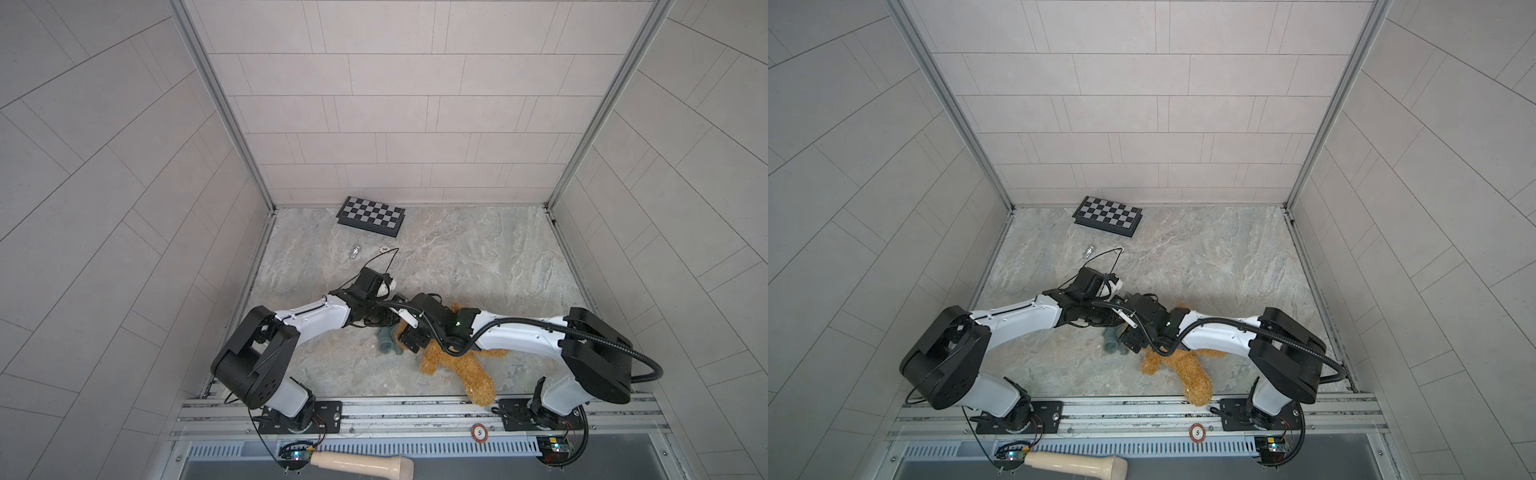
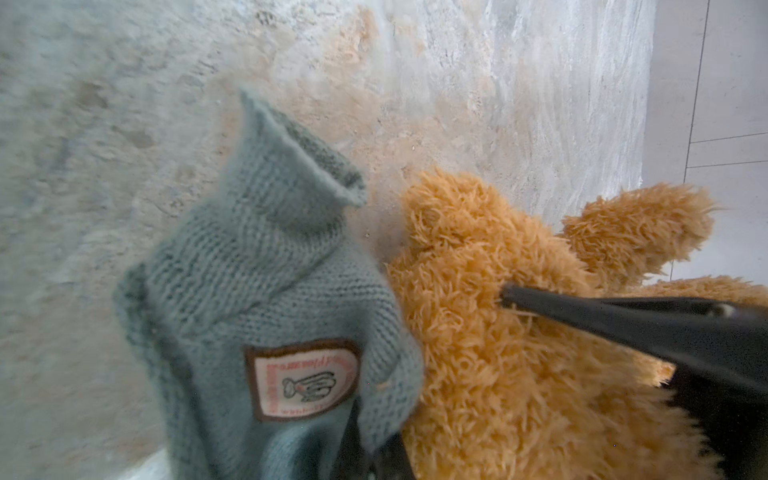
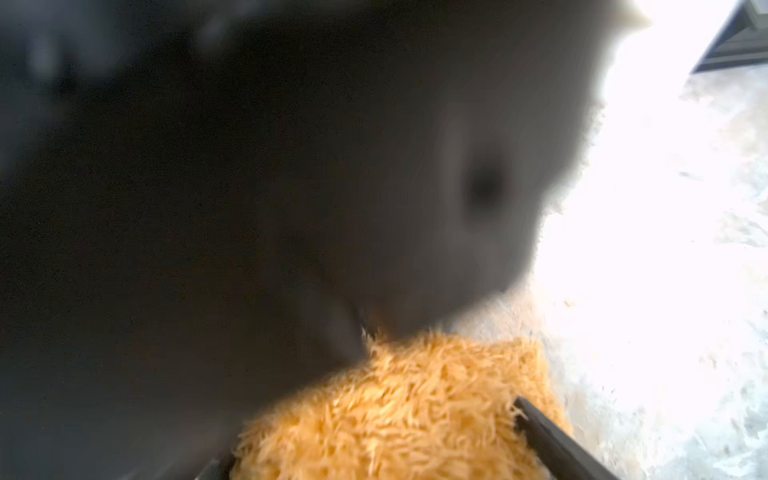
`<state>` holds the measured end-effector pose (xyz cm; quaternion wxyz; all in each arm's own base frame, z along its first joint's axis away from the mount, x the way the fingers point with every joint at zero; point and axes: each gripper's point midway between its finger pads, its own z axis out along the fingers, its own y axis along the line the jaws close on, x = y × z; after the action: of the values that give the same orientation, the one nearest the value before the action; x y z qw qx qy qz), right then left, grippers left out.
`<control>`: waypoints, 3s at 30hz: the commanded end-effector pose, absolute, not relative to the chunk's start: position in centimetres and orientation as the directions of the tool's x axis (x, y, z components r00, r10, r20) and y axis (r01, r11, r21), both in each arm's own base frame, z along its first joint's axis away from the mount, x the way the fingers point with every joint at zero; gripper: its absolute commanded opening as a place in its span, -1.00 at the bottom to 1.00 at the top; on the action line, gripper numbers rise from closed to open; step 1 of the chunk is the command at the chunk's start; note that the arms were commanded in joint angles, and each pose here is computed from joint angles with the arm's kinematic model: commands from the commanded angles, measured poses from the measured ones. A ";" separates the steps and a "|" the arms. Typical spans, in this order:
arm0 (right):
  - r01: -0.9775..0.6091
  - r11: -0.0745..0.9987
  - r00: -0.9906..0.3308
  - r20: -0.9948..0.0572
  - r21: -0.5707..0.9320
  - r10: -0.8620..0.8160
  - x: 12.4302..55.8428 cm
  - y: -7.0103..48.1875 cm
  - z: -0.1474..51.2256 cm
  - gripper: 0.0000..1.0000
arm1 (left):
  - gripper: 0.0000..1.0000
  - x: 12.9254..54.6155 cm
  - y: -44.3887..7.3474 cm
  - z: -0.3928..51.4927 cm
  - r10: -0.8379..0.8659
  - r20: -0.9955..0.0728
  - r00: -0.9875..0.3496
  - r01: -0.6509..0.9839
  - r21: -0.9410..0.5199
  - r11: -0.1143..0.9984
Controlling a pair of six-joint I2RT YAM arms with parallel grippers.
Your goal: Dress the teddy bear
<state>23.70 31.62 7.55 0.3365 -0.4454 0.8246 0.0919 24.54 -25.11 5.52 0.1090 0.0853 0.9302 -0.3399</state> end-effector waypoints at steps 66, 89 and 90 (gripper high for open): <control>-0.893 0.438 -0.052 -0.943 -0.103 -0.328 16.9 29.1 13.6 -1.00 | -1.00 24.7 -25.4 10.7 0.066 -0.370 -0.927 0.309 -0.650 0.695; -0.785 0.565 0.018 -0.921 -0.254 -0.389 20.7 28.8 12.1 -1.00 | -1.00 18.4 -28.5 13.6 0.271 -0.371 -0.888 0.460 -0.718 0.522; -0.776 0.578 0.018 -0.925 -0.253 -0.380 20.8 28.5 12.3 -1.00 | -1.00 18.4 -28.4 13.4 0.273 -0.364 -0.890 0.456 -0.713 0.533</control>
<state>19.55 29.02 10.02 0.5203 -0.4557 0.6961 0.1925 18.47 -28.17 12.07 0.0977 0.2026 0.8753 -0.4281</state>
